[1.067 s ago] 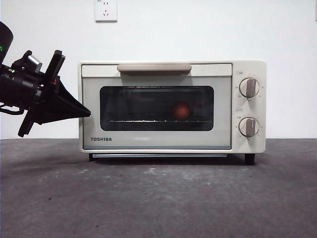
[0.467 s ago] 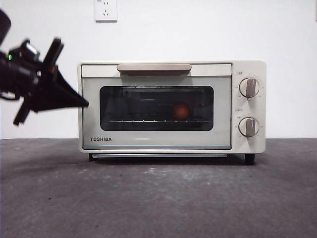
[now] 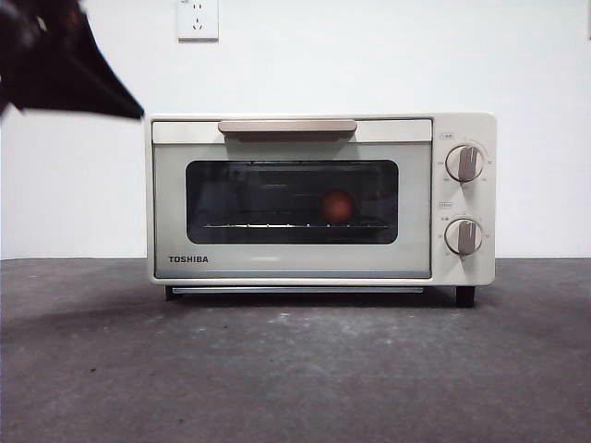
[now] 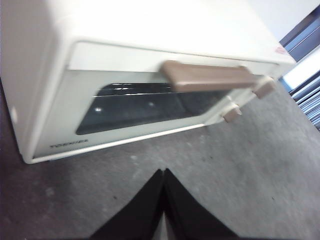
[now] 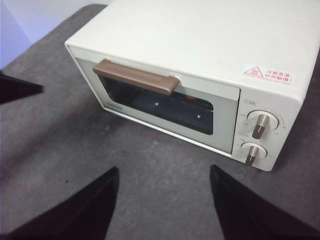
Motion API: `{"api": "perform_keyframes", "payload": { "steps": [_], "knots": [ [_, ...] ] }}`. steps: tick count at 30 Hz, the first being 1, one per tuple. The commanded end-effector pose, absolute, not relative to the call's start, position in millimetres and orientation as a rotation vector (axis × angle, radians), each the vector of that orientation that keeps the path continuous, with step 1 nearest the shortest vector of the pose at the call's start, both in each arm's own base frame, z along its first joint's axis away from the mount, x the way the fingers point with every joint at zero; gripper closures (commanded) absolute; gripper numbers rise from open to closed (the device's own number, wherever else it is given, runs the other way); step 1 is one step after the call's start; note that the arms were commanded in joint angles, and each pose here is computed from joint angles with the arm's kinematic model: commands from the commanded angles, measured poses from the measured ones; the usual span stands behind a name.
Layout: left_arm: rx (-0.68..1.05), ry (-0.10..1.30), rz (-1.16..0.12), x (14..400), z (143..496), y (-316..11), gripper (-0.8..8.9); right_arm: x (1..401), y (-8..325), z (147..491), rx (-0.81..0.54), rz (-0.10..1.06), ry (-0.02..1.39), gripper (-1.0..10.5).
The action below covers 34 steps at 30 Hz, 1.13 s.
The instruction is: Eggoven
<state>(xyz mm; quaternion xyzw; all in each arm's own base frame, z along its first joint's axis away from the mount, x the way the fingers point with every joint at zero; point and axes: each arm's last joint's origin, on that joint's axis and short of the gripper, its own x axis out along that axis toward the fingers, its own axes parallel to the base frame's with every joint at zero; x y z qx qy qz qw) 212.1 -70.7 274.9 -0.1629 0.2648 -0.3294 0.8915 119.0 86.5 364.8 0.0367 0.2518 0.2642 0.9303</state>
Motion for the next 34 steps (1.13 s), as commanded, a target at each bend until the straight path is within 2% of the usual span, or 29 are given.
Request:
{"api": "perform_keyframes", "payload": {
  "steps": [1, 9, 12, 16, 21, 26, 34],
  "knots": [
    [-0.28, 0.5, -0.69, 191.4, 291.8, -72.3, 8.08, 119.7, 88.3, 363.8, 0.057, 0.547, 0.524, 6.6],
    [-0.207, 0.468, -0.646, 138.5, 308.6, -66.7, 8.08, 124.3, 96.8, 323.7, 0.044, 0.622, 0.628, 6.8],
    [-0.194, 0.464, -0.642, 127.1, 310.5, -63.6, 8.08, 126.2, 105.0, 306.2, 0.057, 0.693, 0.619, 7.6],
    [-0.189, 0.459, -0.64, 119.9, 311.8, -60.7, 8.08, 127.5, 116.7, 292.1, 0.072, 0.759, 0.533, 9.5],
    [-0.19, 0.455, -0.641, 118.6, 312.3, -60.1, 8.08, 125.0, 125.1, 285.5, 0.079, 0.808, 0.466, 9.4],
    [-0.19, 0.453, -0.641, 118.8, 312.5, -60.2, 8.08, 125.4, 124.8, 285.4, 0.068, 0.763, 0.456, 9.4],
    [-0.191, 0.448, -0.642, 119.1, 312.8, -60.3, 8.08, 123.9, 123.0, 289.0, 0.079, 0.767, 0.43, 9.4]
  ]
}}
